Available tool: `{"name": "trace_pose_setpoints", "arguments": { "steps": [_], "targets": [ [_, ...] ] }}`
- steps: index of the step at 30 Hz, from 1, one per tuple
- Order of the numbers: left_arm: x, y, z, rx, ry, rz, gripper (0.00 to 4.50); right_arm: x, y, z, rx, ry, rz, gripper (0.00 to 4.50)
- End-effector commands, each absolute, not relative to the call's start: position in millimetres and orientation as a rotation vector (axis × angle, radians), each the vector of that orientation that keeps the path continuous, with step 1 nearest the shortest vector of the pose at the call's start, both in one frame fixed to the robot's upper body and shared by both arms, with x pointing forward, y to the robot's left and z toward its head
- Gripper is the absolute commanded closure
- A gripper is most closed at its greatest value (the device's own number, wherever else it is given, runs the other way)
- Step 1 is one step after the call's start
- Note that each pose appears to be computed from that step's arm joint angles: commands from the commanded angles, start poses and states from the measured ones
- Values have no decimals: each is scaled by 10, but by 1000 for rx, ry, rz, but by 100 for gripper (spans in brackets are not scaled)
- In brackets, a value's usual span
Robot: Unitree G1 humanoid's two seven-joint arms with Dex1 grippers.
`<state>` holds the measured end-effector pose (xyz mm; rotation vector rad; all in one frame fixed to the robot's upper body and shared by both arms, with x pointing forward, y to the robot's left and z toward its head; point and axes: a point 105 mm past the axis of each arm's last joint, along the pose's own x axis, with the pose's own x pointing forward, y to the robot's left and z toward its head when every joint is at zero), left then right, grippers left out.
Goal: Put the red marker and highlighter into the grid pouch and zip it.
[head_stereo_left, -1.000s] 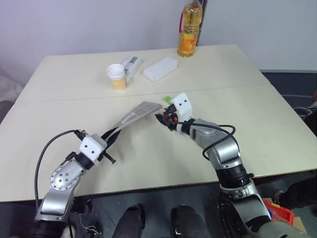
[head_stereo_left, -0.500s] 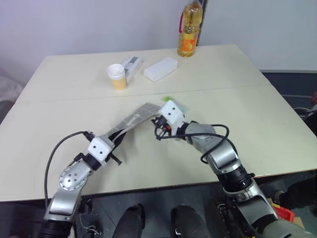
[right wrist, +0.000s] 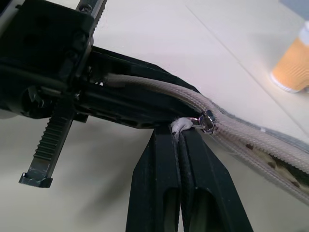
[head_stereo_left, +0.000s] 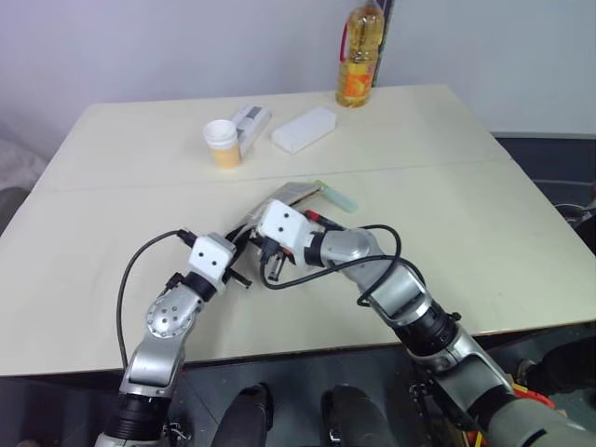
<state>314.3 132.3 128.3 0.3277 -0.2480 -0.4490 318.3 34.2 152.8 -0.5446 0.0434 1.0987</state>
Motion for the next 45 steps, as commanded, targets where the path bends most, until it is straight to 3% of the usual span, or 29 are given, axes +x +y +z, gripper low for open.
{"name": "trace_pose_setpoints", "arguments": {
  "steps": [1, 4, 8, 15, 23, 26, 31, 32, 39, 45],
  "targets": [
    [3165, 1232, 1458, 324, -301, -438, 450, 2994, 541, 1727, -523, -55, 1214, 388],
    [3192, 1290, 1502, 335, -304, -405, 450, 3115, 338, 1775, -508, -46, 1133, 261],
    [3203, 1384, 1550, 363, -312, -397, 450, 3281, -85, 1830, -476, -15, 995, 44],
    [3204, 1598, 1482, 517, -286, -436, 450, 3572, -856, 1666, -413, 156, 730, 44],
    [3215, 1631, 1432, 557, -281, -457, 450, 3735, -1165, 1249, -351, 317, 609, 44],
    [3212, 1633, 1415, 549, -279, -449, 450, 3760, -1226, 1160, -311, 351, 576, 126],
    [3206, 1645, 1392, 531, -275, -433, 450, 3736, -1217, 1118, -305, 360, 585, 392],
    [3210, 1652, 1390, 529, -274, -429, 450, 3733, -1211, 1134, -315, 349, 589, 412],
    [3249, 1735, 1434, 486, -283, -396, 450, 3553, -1176, 1569, -582, 121, 728, 412],
    [3244, 1703, 1443, 459, -290, -436, 450, 3415, -1214, 1790, -661, 42, 786, 412]
  ]
}}
